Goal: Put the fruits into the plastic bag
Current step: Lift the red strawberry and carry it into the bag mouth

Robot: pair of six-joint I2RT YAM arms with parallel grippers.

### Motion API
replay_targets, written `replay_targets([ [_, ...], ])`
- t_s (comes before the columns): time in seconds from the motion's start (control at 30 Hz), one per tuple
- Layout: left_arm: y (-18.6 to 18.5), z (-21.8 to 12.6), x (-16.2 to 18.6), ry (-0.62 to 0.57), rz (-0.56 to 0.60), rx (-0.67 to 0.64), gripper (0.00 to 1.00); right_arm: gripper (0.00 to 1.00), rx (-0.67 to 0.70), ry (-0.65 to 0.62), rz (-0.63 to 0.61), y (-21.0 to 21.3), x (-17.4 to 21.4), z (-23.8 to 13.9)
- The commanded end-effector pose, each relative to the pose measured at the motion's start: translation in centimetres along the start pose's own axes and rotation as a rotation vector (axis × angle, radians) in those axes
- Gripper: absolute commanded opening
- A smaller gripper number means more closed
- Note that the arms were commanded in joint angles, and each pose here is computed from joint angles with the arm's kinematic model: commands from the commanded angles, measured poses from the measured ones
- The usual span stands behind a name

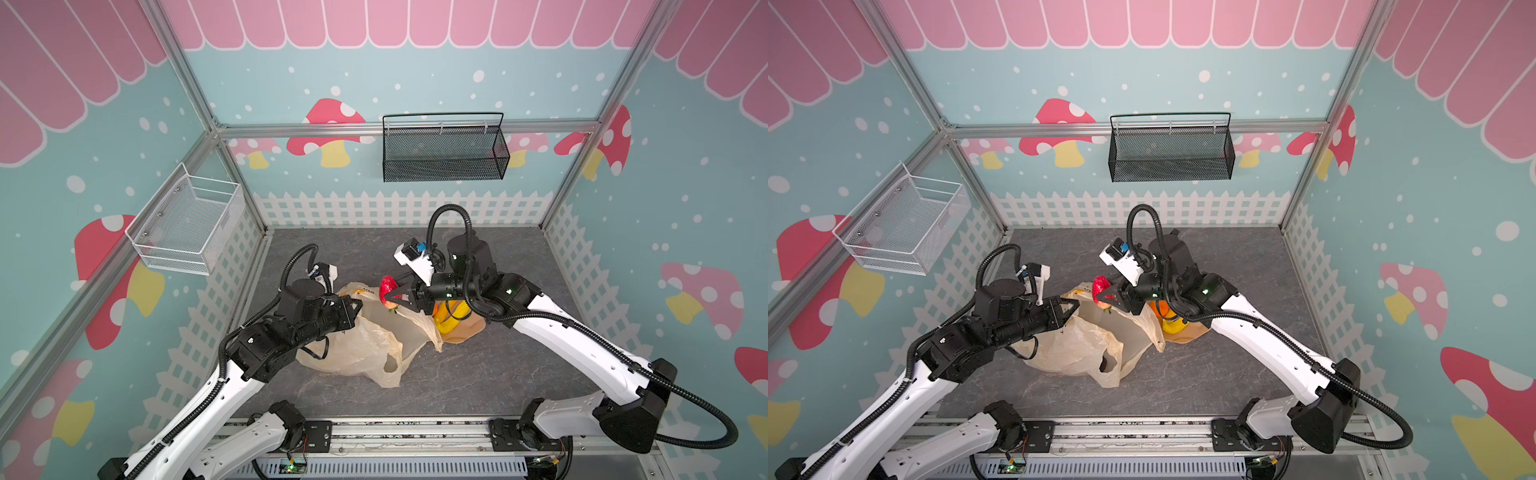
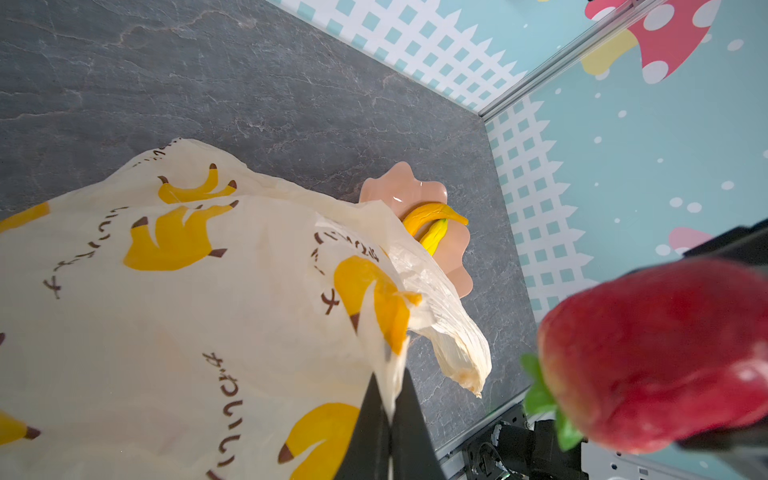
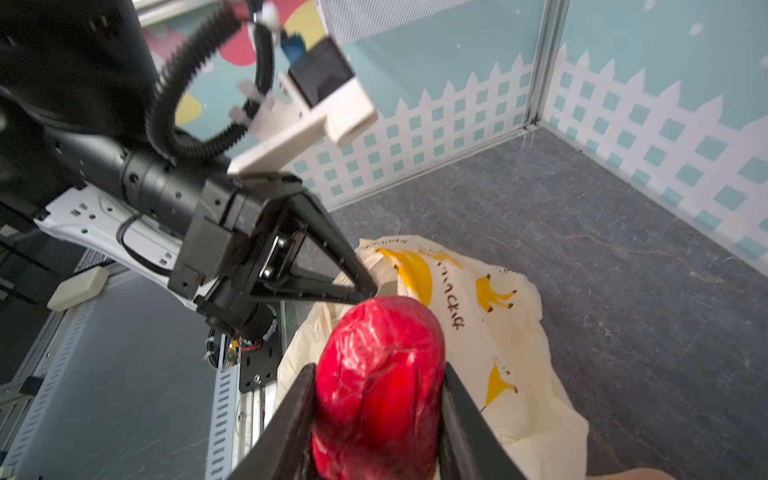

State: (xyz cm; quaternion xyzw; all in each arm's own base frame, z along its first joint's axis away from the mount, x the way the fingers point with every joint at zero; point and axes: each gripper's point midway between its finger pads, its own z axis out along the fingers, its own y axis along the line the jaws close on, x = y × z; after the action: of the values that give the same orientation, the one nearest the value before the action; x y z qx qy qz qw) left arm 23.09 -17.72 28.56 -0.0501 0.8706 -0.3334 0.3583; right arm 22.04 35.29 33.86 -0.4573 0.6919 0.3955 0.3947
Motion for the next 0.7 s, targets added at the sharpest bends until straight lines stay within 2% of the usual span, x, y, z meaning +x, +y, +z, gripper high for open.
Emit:
replay_targets([
  [0.0, -1.0, -0.5, -0.9, -0.022, -0.003, 0.032, 0.02, 0.34, 0.030, 0.092, -0.010, 0.2, 3.4, 0.6],
  [0.33, -1.1, -0.5, -0.8, -0.016, -0.004, 0.039, 0.01, 0.32, 0.140, 0.288, -0.033, -0.4, 10.4, 3.1],
  [0.67, -1.6, -0.4, -0.9, -0.012, 0.000, 0.063, 0.00, 0.32, 0.234, 0.418, -0.053, -2.5, 15.4, 3.8],
])
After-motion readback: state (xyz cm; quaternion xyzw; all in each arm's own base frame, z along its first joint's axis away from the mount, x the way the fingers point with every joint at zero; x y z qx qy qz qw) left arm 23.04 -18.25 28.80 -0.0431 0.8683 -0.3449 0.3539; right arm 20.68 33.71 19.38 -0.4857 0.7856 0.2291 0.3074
